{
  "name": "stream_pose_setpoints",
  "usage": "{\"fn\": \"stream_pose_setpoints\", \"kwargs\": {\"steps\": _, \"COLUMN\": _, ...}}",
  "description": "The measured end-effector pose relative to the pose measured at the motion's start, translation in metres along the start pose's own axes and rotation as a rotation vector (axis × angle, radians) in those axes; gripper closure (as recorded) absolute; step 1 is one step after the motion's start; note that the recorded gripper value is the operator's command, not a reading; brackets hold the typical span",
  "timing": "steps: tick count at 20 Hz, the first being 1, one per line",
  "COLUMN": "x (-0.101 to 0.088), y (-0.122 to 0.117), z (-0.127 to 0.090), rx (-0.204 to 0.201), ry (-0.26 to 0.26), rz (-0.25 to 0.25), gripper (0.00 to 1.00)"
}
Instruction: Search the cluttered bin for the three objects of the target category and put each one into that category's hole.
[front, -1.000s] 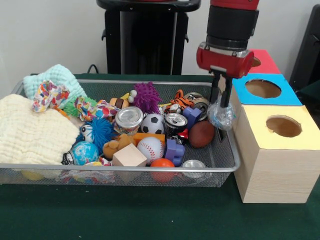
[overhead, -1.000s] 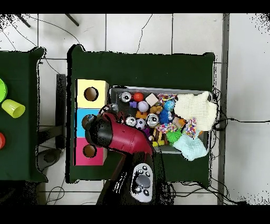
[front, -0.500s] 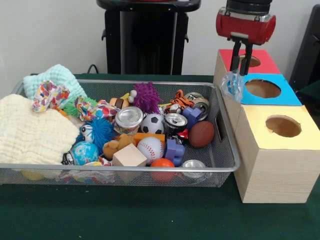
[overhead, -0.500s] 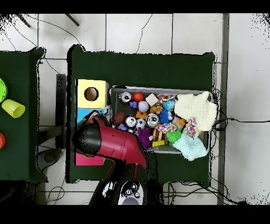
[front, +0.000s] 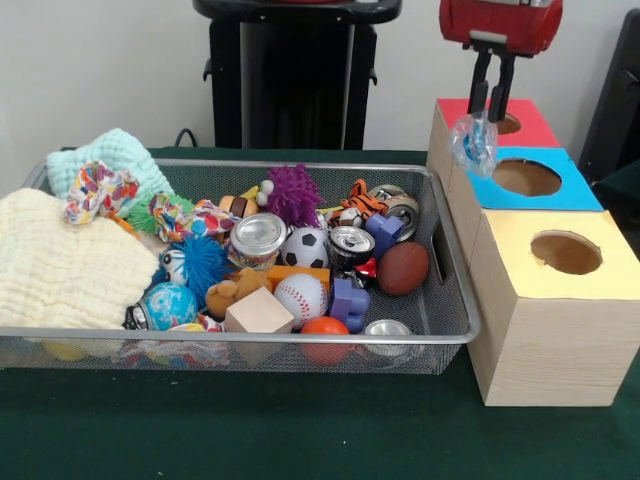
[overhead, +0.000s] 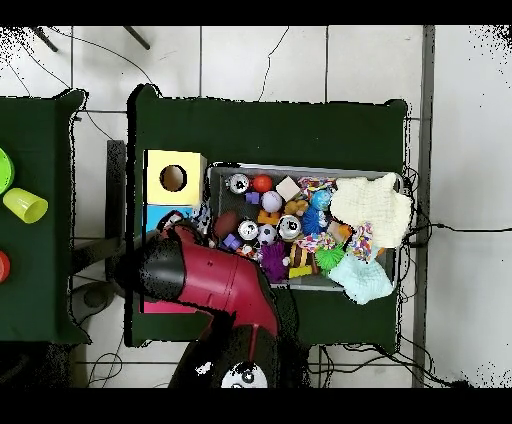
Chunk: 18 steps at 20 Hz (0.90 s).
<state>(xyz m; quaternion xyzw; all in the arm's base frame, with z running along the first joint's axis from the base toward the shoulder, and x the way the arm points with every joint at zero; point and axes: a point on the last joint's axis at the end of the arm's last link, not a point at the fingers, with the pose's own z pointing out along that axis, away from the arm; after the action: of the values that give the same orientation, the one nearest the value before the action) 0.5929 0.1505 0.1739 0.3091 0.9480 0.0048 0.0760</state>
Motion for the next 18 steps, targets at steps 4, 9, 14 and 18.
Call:
{"fn": "stream_pose_setpoints", "kwargs": {"steps": 4, "x": 0.006, "y": 0.005, "z": -0.009, "rx": -0.001, "ry": -0.001, "rz": -0.013, "gripper": 1.00}}
{"fn": "stream_pose_setpoints", "kwargs": {"steps": 9, "x": 0.022, "y": 0.018, "z": -0.015, "rx": -0.010, "ry": -0.003, "rz": -0.040, "gripper": 1.00}}
{"fn": "stream_pose_setpoints", "kwargs": {"steps": 14, "x": 0.038, "y": 0.025, "z": -0.008, "rx": -0.005, "ry": 0.016, "rz": -0.053, "gripper": 1.00}}
{"fn": "stream_pose_setpoints", "kwargs": {"steps": 18, "x": 0.042, "y": 0.018, "z": 0.003, "rx": 0.013, "ry": 0.034, "rz": -0.044, "gripper": 1.00}}
